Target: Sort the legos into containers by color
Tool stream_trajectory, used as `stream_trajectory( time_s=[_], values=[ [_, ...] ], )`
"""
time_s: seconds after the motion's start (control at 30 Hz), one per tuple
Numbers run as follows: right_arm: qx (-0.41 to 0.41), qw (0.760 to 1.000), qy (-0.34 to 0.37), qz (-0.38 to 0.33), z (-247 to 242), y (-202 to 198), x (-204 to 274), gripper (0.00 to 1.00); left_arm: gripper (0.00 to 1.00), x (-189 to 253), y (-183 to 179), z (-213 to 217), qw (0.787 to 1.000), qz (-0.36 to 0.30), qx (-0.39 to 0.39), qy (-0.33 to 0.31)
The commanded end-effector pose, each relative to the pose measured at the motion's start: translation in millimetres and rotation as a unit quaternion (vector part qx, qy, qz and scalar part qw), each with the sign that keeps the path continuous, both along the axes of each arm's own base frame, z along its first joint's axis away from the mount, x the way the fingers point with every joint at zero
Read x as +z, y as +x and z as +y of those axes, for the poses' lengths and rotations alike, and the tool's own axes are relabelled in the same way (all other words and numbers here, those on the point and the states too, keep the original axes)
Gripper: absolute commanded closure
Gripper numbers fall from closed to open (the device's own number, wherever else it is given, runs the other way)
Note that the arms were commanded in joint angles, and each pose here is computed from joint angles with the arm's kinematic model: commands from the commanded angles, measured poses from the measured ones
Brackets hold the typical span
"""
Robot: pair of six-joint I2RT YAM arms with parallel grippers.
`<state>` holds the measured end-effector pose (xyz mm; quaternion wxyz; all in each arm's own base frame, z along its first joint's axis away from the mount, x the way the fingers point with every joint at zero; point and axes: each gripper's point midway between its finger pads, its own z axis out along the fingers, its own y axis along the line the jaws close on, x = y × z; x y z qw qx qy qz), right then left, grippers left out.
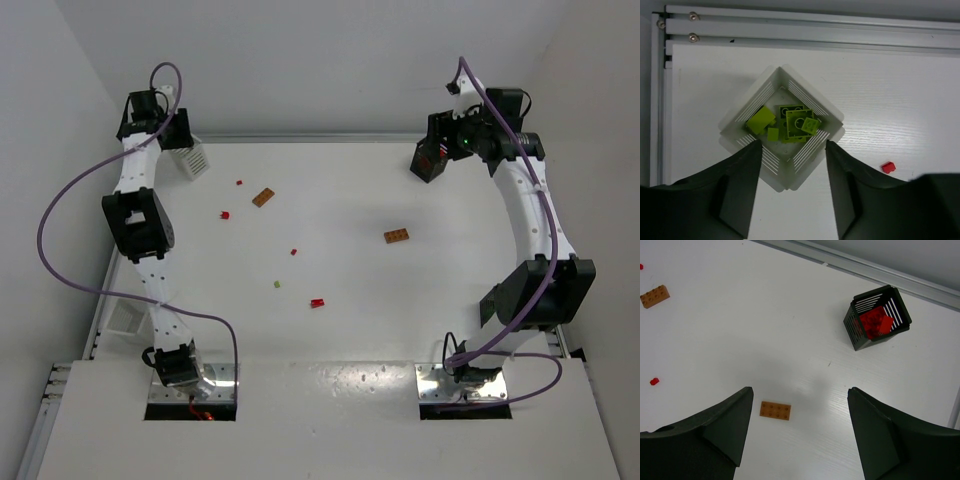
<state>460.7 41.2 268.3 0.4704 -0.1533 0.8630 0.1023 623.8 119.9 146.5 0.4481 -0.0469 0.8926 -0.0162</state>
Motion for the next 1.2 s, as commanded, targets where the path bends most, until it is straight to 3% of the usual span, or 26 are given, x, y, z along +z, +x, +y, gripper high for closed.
stream_trajectory(
  time_s=[0.0,0.07,0.13,0.17,0.2,0.23,0.27,0.4,0.43,0.53,0.63,0.77,0.83,0.93,1.17],
  values=[
    [0.003,0.999,-0.002,-0.038,2.1,2.3,23.6,0.23,0.42,47.7,0.2,-8.1,0.998,-0.052,-0.031,-0.02],
    [0.007,0.999,0.0,-0.038,3.6,1.9,23.8,0.23,0.47,79.4,-13.7,-27.5,0.994,-0.076,-0.077,-0.032],
    [0.007,0.999,0.0,-0.038,3.6,1.9,23.8,0.23,0.49,68.4,-39.1,-67.7,0.986,-0.056,-0.151,-0.051],
    [0.007,0.999,0.0,-0.038,3.6,1.9,23.8,0.23,0.49,69.4,-51.3,-81.1,0.982,-0.052,-0.175,-0.042],
    [0.007,0.999,0.0,-0.033,3.6,3.5,19.8,0.23,0.49,100.5,-68.4,-105.2,0.972,-0.082,-0.22,-0.006],
    [0.012,0.999,0.003,-0.033,5.4,3.1,20.1,0.23,0.49,69.5,-92.4,-124.0,0.967,-0.047,-0.25,-0.014],
    [0.012,0.999,0.003,-0.033,5.4,3.1,20.1,0.23,0.49,66.9,-107.9,-138.4,0.961,-0.042,-0.272,-0.004],
    [0.023,0.999,0.01,-0.038,9.9,5.7,22.4,0.23,0.49,33.7,-202.6,-215.8,0.916,0.003,-0.399,0.041],
    [0.023,0.999,0.011,-0.033,9.9,7.5,17.7,0.23,0.49,0.6,-240.1,-243.6,0.898,0.043,-0.436,0.044],
    [0.026,0.999,0.018,-0.036,12.3,7.7,22.6,0.23,0.49,-3.5,-298.7,-283.4,0.87,0.041,-0.487,0.061],
    [0.026,0.999,0.018,-0.036,12.3,10.1,22.4,0.23,0.54,-40.1,-355.6,-302.0,0.854,0.096,-0.509,0.054],
    [0.026,0.999,0.018,-0.032,12.3,9.3,18.5,0.23,0.55,-72.6,-390.3,-311.9,0.842,0.129,-0.515,0.099],
    [0.03,0.999,0.018,-0.036,16.6,7.2,22.6,0.23,0.55,-71.3,-387.4,-318.5,0.846,0.116,-0.504,0.126],
    [0.031,0.999,0.018,-0.041,16.6,5.6,26.7,0.23,0.55,-91.5,-384.7,-314.2,0.851,0.151,-0.478,0.158],
    [0.029,0.999,0.012,-0.043,14.8,0.9,26.8,0.23,0.55,-105.2,-370.8,-314.7,0.859,0.175,-0.449,0.172]
  ],
)
